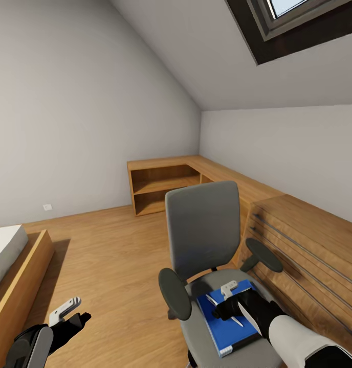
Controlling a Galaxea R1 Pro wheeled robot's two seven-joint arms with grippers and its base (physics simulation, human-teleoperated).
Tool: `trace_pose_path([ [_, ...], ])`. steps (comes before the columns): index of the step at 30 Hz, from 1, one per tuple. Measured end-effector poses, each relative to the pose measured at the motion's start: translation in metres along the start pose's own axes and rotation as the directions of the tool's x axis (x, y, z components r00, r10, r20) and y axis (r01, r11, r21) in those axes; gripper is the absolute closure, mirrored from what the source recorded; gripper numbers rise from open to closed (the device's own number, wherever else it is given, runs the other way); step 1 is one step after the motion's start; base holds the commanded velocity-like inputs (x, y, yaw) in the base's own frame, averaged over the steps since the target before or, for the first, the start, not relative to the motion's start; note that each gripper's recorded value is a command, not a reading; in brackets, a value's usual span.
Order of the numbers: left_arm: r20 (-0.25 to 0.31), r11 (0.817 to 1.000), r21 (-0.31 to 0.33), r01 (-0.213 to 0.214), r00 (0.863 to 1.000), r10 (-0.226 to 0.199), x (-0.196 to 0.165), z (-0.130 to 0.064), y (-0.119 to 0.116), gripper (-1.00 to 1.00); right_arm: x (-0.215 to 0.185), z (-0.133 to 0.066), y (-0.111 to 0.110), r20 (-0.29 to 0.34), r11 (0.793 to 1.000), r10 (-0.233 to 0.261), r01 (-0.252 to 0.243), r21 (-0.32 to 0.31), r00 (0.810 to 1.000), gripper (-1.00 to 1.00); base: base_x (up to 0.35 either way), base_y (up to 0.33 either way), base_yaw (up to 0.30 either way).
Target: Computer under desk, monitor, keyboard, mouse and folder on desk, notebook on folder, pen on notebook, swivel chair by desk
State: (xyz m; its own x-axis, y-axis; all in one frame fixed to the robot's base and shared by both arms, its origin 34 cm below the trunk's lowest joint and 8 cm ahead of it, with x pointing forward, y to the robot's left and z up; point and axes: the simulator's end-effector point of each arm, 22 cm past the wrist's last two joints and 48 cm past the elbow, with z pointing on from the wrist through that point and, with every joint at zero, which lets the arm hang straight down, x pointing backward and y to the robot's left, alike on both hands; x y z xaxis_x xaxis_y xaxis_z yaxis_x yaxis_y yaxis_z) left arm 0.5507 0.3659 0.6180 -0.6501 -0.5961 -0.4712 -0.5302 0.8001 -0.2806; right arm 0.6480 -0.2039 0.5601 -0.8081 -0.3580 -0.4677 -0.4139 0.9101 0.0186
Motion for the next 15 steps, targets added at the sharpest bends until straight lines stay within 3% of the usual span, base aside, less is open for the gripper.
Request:
trace_pose_path([
  [15, 0.0, 1.0, 0.001, 0.0, 1.0, 0.0, 0.003, 0.0043, 0.0018, -1.0, 0.0036, 0.0048, 0.0001, -0.001, 1.0, -0.001, 0.001, 0.001, 1.0, -1.0, 0.0, 0.0, 0.0],
])
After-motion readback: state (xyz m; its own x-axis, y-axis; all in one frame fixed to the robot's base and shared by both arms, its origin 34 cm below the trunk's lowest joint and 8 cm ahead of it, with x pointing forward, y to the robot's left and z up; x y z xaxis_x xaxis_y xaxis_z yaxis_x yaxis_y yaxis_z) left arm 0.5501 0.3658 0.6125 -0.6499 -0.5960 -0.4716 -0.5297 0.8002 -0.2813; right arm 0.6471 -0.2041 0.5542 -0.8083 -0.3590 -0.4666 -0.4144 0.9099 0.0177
